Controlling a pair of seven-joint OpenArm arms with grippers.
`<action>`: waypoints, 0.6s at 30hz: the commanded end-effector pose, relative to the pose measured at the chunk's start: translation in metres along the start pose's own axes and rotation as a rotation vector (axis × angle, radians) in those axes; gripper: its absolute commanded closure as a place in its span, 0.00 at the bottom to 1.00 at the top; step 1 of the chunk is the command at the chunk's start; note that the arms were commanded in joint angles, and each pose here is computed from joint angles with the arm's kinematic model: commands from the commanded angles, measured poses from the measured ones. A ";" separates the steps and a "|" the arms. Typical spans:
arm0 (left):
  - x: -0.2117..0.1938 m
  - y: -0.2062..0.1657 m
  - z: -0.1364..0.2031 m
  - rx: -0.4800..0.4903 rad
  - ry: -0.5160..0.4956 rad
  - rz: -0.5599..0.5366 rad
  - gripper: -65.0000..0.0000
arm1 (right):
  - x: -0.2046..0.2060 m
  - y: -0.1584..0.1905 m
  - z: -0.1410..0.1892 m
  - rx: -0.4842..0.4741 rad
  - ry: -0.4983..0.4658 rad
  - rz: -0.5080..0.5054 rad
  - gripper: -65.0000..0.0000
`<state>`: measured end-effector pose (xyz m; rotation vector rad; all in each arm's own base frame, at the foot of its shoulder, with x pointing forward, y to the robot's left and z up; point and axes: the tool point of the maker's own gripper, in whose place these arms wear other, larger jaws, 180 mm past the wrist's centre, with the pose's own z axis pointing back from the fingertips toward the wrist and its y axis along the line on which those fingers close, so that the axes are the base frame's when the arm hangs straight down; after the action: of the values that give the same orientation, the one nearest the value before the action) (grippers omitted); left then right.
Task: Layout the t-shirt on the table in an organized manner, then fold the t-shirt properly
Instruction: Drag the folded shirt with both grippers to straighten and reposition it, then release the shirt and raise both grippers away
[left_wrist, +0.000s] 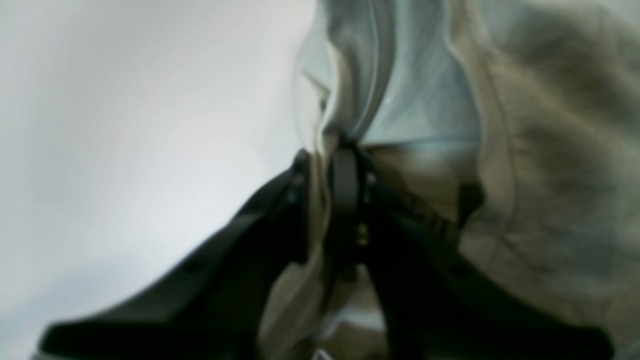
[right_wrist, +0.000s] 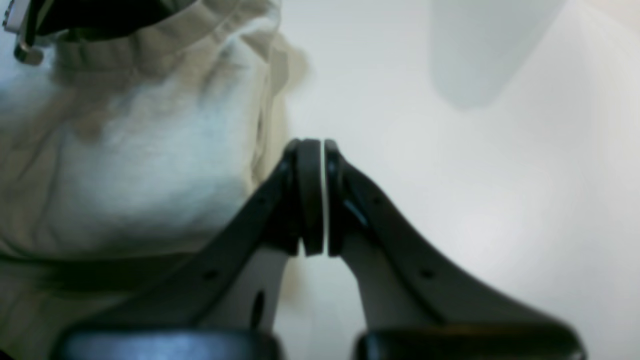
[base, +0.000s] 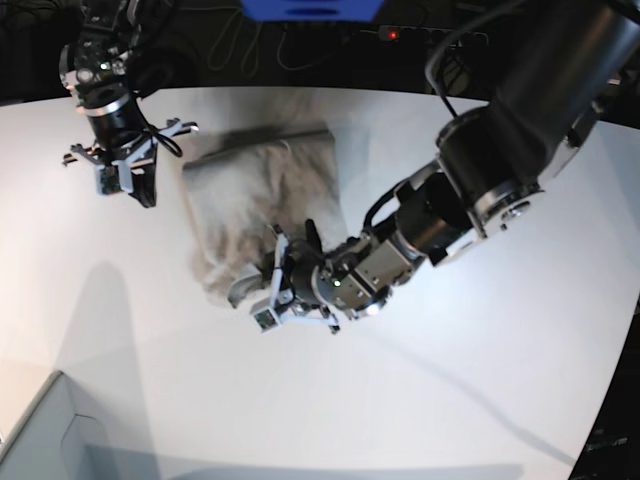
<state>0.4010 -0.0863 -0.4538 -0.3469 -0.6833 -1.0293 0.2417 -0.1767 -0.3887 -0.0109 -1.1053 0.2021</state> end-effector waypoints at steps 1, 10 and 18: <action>0.033 0.016 0.007 0.023 -0.062 -0.029 0.70 | 0.013 -0.001 0.001 0.002 -0.052 0.001 1.00; 0.067 0.025 0.016 0.033 -0.128 -0.071 0.49 | 0.013 -0.001 0.001 0.002 -0.049 0.001 1.00; 0.107 0.093 0.088 0.154 -0.412 0.095 0.49 | 0.032 0.044 -0.016 0.126 -0.093 0.012 1.00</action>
<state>0.4792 -0.0621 -0.3274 -0.4564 -1.0645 -0.8104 0.2569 -0.1274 -0.3862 0.0970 -1.1272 0.2864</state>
